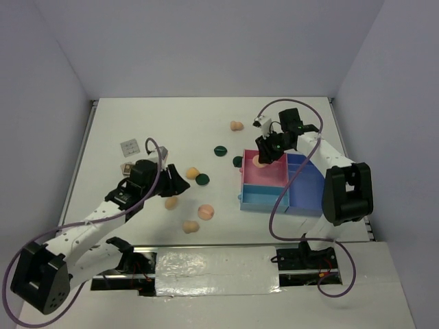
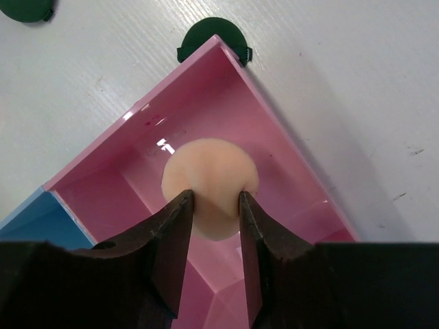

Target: Organize the makeup

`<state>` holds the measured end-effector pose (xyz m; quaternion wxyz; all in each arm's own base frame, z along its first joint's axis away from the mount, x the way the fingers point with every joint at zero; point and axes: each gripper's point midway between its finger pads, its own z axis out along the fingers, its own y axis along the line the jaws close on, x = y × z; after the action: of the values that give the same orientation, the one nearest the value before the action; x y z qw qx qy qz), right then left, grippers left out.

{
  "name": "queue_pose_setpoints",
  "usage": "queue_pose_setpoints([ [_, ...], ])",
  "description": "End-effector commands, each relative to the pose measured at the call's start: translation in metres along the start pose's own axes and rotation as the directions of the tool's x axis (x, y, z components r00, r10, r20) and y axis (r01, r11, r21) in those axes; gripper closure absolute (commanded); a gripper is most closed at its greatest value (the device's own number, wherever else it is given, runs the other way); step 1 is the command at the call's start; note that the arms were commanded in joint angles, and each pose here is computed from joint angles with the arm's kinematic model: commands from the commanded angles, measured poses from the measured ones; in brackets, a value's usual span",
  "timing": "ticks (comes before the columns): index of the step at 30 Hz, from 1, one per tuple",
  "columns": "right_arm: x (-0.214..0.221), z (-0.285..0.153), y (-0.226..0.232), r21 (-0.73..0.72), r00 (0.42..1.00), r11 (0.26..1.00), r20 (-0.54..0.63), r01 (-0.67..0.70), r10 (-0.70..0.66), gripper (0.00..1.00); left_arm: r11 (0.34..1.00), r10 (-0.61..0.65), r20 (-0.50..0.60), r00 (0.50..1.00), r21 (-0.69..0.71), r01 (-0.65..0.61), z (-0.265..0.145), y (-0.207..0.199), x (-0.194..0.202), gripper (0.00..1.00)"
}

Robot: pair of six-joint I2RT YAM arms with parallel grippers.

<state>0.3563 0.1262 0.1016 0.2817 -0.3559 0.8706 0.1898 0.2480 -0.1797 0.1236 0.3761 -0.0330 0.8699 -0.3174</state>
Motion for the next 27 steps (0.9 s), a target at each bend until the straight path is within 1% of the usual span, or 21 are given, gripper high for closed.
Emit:
queue_pose_setpoints([
  [1,-0.005,0.002,-0.006,0.019,1.000,1.000,0.028,-0.006,0.005,0.58,1.000,0.016,0.075,0.997,0.020,-0.017,0.010,-0.023,-0.025,0.45],
  [3,-0.005,0.002,-0.006,0.018,1.000,1.000,0.028,-0.012,0.012,0.56,1.000,0.024,0.054,0.998,0.001,-0.024,0.019,-0.025,-0.020,0.45],
  [4,-0.005,0.002,-0.005,0.016,0.999,1.000,0.030,-0.014,0.013,0.53,1.000,0.019,0.056,0.998,-0.005,-0.019,0.021,-0.028,-0.023,0.45],
  [7,-0.006,0.001,-0.005,0.019,0.999,1.000,0.033,-0.012,0.011,0.50,0.999,0.018,0.025,1.000,-0.039,-0.017,0.032,-0.027,-0.015,0.45],
  [8,-0.006,0.000,-0.004,0.020,0.999,1.000,0.034,-0.012,0.012,0.50,0.999,0.008,0.019,1.000,-0.036,-0.007,0.034,-0.031,-0.015,0.45],
  [10,-0.007,-0.003,-0.003,0.025,0.999,1.000,0.044,-0.005,0.004,0.49,0.997,-0.006,0.034,0.999,-0.079,0.008,0.042,-0.028,-0.018,0.46],
  [12,-0.010,-0.007,-0.001,0.015,0.998,1.000,0.059,-0.006,0.005,0.49,0.994,-0.013,0.015,1.000,-0.109,0.014,0.051,-0.026,-0.012,0.47],
  [13,-0.015,-0.012,0.002,0.014,0.997,1.000,0.076,0.003,-0.004,0.49,0.991,-0.027,0.036,0.999,-0.127,0.031,0.054,-0.027,-0.018,0.47],
  [14,-0.018,-0.015,0.003,0.006,0.996,1.000,0.089,0.002,-0.003,0.49,0.986,-0.027,-0.004,1.000,-0.165,0.026,0.060,-0.021,-0.007,0.48],
  [15,-0.020,-0.018,0.006,-0.001,0.995,1.000,0.098,-0.002,0.002,0.49,0.983,-0.030,-0.011,0.999,-0.180,0.028,0.063,-0.021,-0.005,0.48],
  [16,-0.027,-0.023,0.010,-0.019,0.992,1.000,0.127,0.001,0.001,0.49,0.981,-0.041,0.006,0.999,-0.192,0.041,0.067,-0.026,-0.012,0.50],
  [17,-0.031,-0.028,0.013,-0.024,0.989,1.000,0.148,-0.008,0.012,0.49,0.974,-0.040,-0.034,0.999,-0.223,0.031,0.075,-0.021,-0.001,0.52],
  [18,-0.034,-0.030,0.015,-0.037,0.986,0.999,0.165,-0.006,0.013,0.49,0.975,-0.045,-0.032,0.998,-0.220,0.036,0.080,-0.030,-0.006,0.54],
  [19,-0.036,-0.032,0.017,-0.041,0.984,0.999,0.175,-0.009,0.016,0.49,0.967,-0.038,-0.062,0.997,-0.254,0.021,0.089,-0.026,0.004,0.56],
  [20,-0.038,-0.033,0.018,-0.045,0.983,0.999,0.184,-0.014,0.022,0.48,0.964,-0.037,-0.074,0.997,-0.266,0.016,0.093,-0.026,0.006,0.60],
  [21,-0.041,-0.035,0.020,-0.054,0.980,0.998,0.196,-0.019,0.029,0.48,0.962,-0.038,-0.080,0.996,-0.274,0.015,0.098,-0.032,0.004,0.63],
  [22,-0.043,-0.037,0.021,-0.057,0.979,0.998,0.203,-0.021,0.033,0.49,0.954,-0.028,-0.107,0.994,-0.299,-0.005,0.107,-0.029,0.014,0.64],
  [24,-0.044,-0.038,0.024,-0.063,0.976,0.998,0.216,-0.029,0.042,0.48,0.948,-0.020,-0.117,0.993,-0.319,-0.018,0.113,-0.033,0.015,0.61],
  [25,-0.044,-0.038,0.024,-0.065,0.974,0.997,0.221,-0.034,0.047,0.49,0.937,-0.008,-0.130,0.992,-0.349,-0.038,0.119,-0.029,0.021,0.58],
  [26,-0.045,-0.039,0.025,-0.067,0.973,0.997,0.226,-0.034,0.049,0.48,0.931,-0.001,-0.135,0.991,-0.361,-0.048,0.122,-0.028,0.022,0.53],
  [27,-0.043,-0.039,0.024,-0.067,0.972,0.997,0.228,-0.042,0.056,0.48,0.928,0.015,-0.143,0.990,-0.366,-0.067,0.124,-0.032,0.019,0.52],
])
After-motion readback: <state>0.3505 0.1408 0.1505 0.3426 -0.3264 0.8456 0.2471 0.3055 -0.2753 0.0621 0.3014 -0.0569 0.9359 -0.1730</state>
